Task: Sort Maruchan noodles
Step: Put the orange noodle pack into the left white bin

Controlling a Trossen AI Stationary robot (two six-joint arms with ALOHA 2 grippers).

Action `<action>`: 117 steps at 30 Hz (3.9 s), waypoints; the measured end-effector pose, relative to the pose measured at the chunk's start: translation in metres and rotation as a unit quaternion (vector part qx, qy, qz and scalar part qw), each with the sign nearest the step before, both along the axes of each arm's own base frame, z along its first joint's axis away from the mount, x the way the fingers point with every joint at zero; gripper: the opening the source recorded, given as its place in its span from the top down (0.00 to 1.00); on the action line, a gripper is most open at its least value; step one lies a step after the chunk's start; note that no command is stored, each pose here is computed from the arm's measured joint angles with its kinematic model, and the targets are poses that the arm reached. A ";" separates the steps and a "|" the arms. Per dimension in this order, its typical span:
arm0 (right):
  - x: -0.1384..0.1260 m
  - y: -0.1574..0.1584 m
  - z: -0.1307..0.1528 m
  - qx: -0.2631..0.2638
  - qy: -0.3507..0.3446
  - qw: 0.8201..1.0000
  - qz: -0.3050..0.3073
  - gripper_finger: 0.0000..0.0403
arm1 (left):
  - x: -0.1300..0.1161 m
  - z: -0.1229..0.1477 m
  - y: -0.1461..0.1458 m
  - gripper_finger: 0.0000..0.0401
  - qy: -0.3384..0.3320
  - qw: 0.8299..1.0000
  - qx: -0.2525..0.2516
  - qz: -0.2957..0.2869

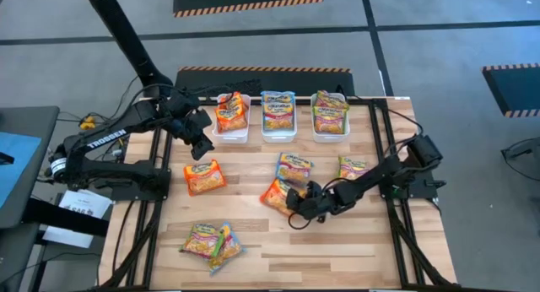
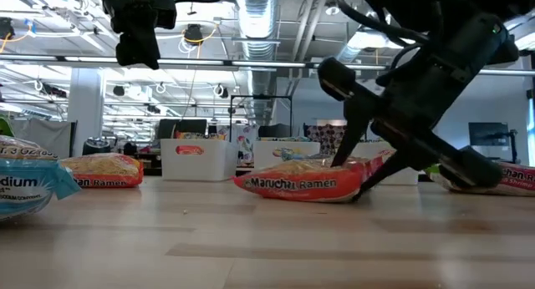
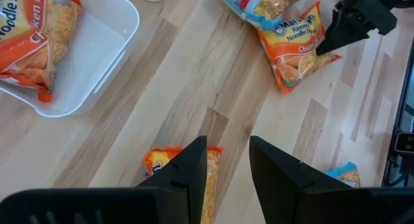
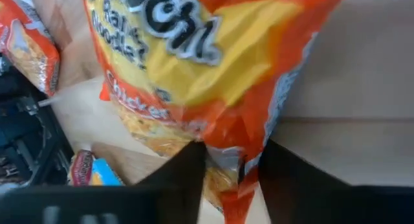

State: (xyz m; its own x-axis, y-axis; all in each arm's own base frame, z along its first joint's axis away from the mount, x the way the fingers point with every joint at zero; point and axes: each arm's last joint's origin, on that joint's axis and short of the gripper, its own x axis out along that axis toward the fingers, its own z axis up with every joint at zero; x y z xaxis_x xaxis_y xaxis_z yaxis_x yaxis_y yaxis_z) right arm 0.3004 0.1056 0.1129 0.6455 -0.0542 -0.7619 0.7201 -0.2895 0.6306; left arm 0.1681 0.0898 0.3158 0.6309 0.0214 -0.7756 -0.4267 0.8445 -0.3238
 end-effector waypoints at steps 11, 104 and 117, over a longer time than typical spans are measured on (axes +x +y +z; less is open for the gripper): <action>0.007 0.003 0.008 -0.032 -0.028 0.998 0.049 0.96 | 0.004 -0.005 0.003 0.75 0.020 1.000 0.019 -0.011; 0.069 -0.203 0.199 -0.475 -0.243 0.476 0.699 0.97 | 0.112 -0.027 0.038 0.49 -0.243 0.944 -0.171 -0.143; 0.068 -0.216 0.201 -0.487 -0.241 0.491 0.681 0.97 | 0.115 -0.028 0.033 0.49 -0.234 0.952 -0.154 -0.126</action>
